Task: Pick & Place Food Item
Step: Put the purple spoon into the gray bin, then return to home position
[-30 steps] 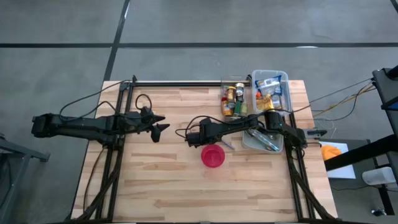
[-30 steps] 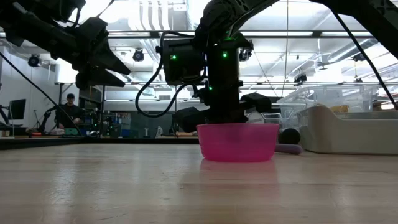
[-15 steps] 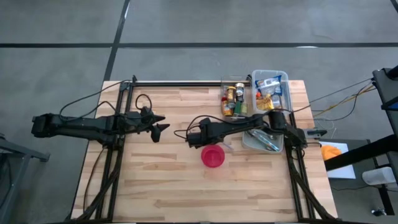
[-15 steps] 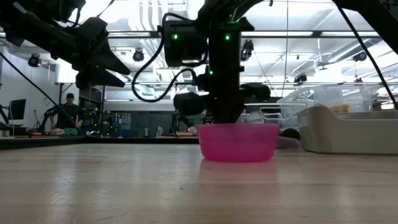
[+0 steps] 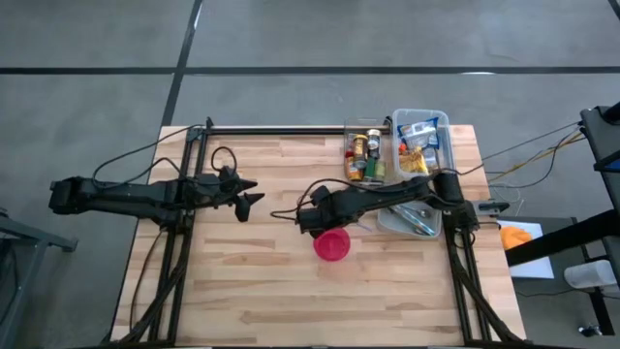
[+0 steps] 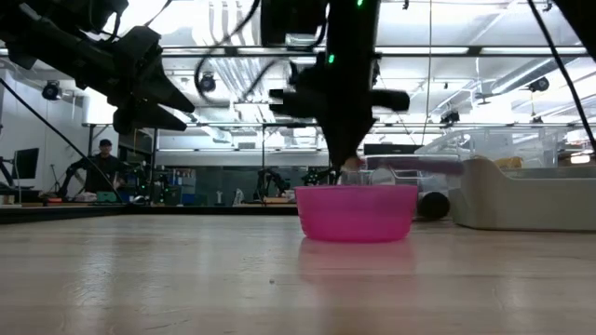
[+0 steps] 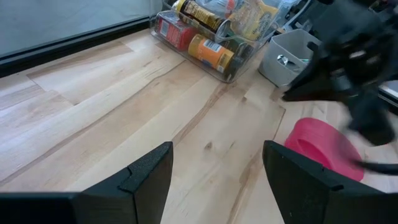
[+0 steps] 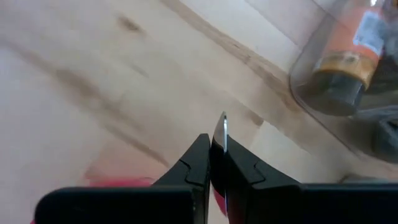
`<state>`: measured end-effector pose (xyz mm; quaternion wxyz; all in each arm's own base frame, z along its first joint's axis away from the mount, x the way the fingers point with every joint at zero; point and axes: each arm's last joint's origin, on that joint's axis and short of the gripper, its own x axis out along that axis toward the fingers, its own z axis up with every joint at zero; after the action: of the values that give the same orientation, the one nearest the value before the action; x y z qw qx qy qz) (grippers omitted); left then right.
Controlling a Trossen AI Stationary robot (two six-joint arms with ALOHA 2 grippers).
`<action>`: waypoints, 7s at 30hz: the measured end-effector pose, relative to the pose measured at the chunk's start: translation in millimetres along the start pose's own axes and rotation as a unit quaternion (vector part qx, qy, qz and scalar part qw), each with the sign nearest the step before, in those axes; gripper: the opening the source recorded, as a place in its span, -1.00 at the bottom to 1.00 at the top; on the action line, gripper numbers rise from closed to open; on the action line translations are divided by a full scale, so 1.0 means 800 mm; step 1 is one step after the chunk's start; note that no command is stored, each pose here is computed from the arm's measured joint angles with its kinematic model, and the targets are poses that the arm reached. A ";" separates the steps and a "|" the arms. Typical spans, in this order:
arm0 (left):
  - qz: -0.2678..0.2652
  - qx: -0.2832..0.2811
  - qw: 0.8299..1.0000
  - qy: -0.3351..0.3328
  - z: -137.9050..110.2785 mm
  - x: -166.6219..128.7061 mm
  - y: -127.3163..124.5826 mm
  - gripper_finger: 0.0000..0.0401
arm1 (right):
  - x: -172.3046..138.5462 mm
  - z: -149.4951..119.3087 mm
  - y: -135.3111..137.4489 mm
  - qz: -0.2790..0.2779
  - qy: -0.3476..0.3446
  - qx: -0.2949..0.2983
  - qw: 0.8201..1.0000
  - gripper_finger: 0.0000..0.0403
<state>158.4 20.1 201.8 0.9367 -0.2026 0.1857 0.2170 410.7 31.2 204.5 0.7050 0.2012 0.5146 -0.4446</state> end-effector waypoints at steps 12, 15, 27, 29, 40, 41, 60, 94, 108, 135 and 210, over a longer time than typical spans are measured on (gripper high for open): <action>0.002 0.001 1.000 0.004 -0.001 0.000 0.000 0.24 | -0.092 -0.032 -0.026 0.057 0.001 -0.159 0.986 -0.91; 0.005 0.003 1.000 0.009 -0.002 0.000 0.001 0.24 | -0.108 -0.041 -0.040 0.044 0.007 -0.177 0.983 -0.91; 0.005 0.003 1.000 0.010 -0.003 0.000 0.001 0.24 | -0.144 -0.069 -0.085 -0.008 0.028 -0.233 0.972 -0.91; 0.005 0.003 1.000 0.010 -0.003 0.000 0.001 0.24 | -0.140 -0.073 -0.090 -0.017 0.033 -0.239 0.970 -0.91; 0.006 0.004 1.000 0.013 -0.003 0.000 0.002 0.24 | -0.102 -0.104 -0.133 -0.050 0.050 -0.221 0.973 -0.91; 0.007 0.004 1.000 0.014 -0.003 0.000 0.002 0.24 | -0.098 -0.107 -0.137 -0.045 0.047 -0.215 0.974 -0.91; 0.009 0.005 1.000 0.017 -0.004 0.000 0.002 0.24 | -0.007 -0.141 -0.216 0.012 -0.045 -0.118 0.992 -0.91; 0.010 0.006 1.000 0.020 -0.005 0.000 0.003 0.24 | 0.017 -0.140 -0.216 0.017 -0.079 -0.080 0.994 -0.05; 0.010 0.006 1.000 0.020 -0.005 0.000 0.003 0.24 | 0.017 -0.140 -0.215 0.022 -0.077 -0.082 0.993 0.17; 0.010 0.006 1.000 0.020 -0.005 0.000 0.003 0.24 | -0.062 -0.112 -0.157 0.149 -0.269 -0.138 0.941 -0.41; 0.010 0.006 1.000 0.020 -0.005 0.000 0.003 0.24 | -0.002 -0.220 -0.332 0.491 -0.589 -0.267 0.584 -0.92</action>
<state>156.3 20.0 197.9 0.9317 -0.1993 0.2077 0.2214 92.7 22.9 183.6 0.9866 -0.0799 -0.0947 0.1059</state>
